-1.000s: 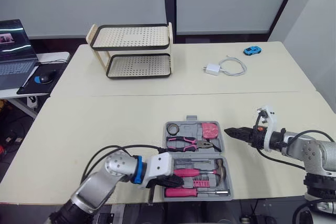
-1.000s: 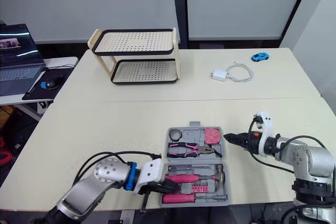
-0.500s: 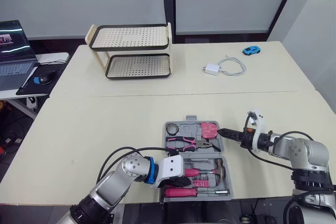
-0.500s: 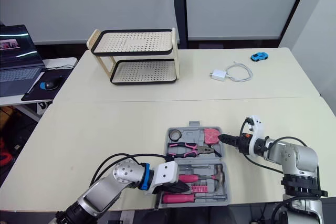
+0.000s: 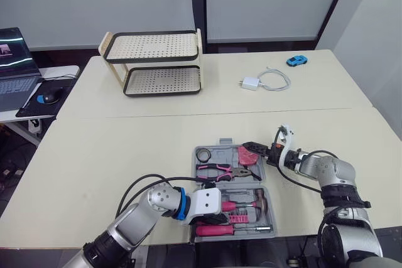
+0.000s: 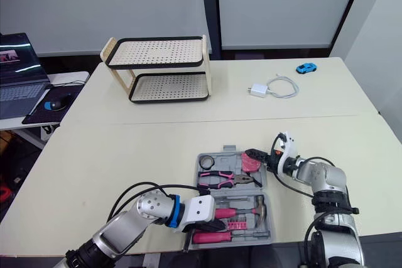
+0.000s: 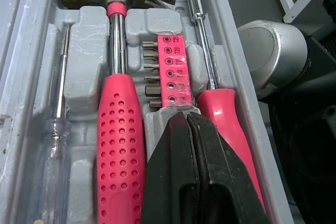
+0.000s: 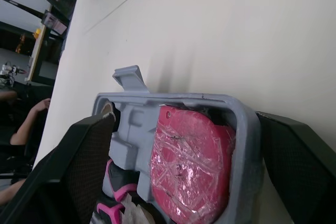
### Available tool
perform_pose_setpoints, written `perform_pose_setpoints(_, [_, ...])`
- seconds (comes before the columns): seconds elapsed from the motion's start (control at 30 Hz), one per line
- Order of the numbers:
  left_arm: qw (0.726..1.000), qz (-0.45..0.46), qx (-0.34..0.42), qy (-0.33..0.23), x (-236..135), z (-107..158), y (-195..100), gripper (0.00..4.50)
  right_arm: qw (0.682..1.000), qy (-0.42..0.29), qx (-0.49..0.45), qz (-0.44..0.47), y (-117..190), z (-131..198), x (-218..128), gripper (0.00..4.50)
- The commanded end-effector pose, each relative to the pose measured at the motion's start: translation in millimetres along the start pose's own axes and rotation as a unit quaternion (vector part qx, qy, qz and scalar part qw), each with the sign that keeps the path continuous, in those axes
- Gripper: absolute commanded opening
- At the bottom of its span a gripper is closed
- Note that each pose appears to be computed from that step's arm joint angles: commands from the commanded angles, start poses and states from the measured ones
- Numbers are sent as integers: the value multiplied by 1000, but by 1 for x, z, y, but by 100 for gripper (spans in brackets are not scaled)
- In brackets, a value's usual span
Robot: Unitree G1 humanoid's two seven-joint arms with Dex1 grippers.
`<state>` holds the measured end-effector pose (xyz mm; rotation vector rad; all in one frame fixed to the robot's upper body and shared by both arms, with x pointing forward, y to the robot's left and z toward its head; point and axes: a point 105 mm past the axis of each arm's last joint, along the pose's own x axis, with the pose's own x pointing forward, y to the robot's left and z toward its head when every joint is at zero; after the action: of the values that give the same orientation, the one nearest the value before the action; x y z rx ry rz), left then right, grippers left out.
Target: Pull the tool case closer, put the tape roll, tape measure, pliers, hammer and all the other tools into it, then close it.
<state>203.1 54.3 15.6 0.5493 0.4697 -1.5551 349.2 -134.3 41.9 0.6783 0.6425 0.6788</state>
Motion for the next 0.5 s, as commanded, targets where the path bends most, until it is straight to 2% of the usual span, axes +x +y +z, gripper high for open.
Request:
perform_pose_setpoints(0.03, [999,9,-17,35,1,-15,0,0,998,-25,27,54,16,9,7,446])
perform_pose_setpoints(0.23, [999,9,-16,37,1,-16,0,0,992,-52,39,109,34,25,-1,446])
perform_pose_setpoints(0.5, [999,13,-9,38,-2,-18,4,0,991,-59,23,121,43,33,-20,446])
